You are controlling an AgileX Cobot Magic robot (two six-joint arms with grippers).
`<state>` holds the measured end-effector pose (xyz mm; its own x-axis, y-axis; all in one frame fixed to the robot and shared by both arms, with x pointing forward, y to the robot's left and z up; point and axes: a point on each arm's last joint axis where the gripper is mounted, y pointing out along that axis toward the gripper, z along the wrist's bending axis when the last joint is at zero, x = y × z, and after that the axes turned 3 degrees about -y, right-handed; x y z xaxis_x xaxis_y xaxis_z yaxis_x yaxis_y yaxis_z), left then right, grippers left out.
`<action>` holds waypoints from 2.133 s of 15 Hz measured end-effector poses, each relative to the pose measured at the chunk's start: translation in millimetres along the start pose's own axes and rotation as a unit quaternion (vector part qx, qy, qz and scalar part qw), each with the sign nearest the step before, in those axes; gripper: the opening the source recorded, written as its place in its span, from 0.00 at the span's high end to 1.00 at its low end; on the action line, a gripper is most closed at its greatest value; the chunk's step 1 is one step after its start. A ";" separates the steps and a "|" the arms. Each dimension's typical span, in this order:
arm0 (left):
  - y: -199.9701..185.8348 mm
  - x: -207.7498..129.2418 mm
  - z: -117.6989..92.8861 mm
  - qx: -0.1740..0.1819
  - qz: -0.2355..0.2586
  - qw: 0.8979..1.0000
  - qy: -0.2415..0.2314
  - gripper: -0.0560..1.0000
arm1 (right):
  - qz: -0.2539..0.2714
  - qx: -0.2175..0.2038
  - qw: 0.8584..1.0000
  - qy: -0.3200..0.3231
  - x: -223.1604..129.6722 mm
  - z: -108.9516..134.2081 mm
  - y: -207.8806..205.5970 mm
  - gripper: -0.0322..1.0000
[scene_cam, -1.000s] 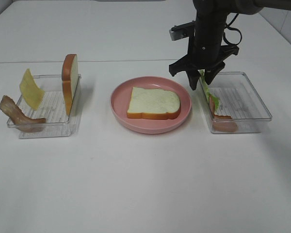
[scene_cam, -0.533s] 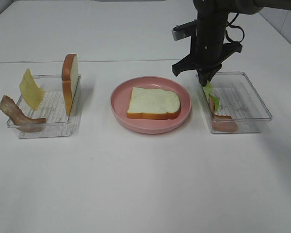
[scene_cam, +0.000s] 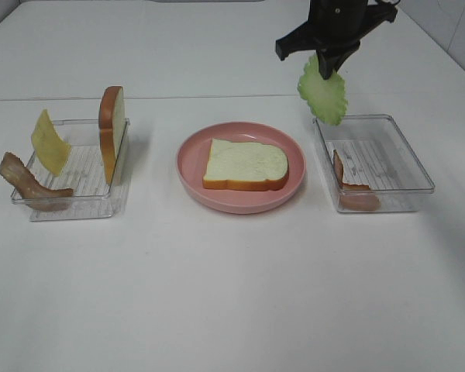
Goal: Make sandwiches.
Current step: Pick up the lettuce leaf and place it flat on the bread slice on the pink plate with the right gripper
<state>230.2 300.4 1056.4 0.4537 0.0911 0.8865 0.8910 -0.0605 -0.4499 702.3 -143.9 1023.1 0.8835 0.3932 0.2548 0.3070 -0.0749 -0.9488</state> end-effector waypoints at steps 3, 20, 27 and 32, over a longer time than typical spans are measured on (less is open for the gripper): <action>0.0 0.0 0.0 0.000 0.000 1.000 0.000 0.01 | -0.031 0.014 0.999 0.005 0.4 0.9 -31.5 0.94; 0.0 0.0 0.0 0.000 0.000 1.000 0.000 0.01 | 0.022 0.196 0.976 -0.092 -9.2 155.3 -2.0 0.94; 0.0 0.0 0.0 0.000 0.000 1.000 0.000 0.01 | 0.034 0.039 0.993 -0.103 -6.4 137.9 46.0 0.94; 0.0 0.0 0.0 0.000 0.000 1.000 0.000 0.01 | 0.019 0.029 0.994 -0.105 -3.6 137.3 49.3 0.94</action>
<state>230.2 300.4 1056.4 0.4537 0.0911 0.8865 0.8910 -0.0605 -0.4499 665.7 -23.2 949.8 0.7988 0.5744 0.1788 0.2475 -0.0429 -0.9679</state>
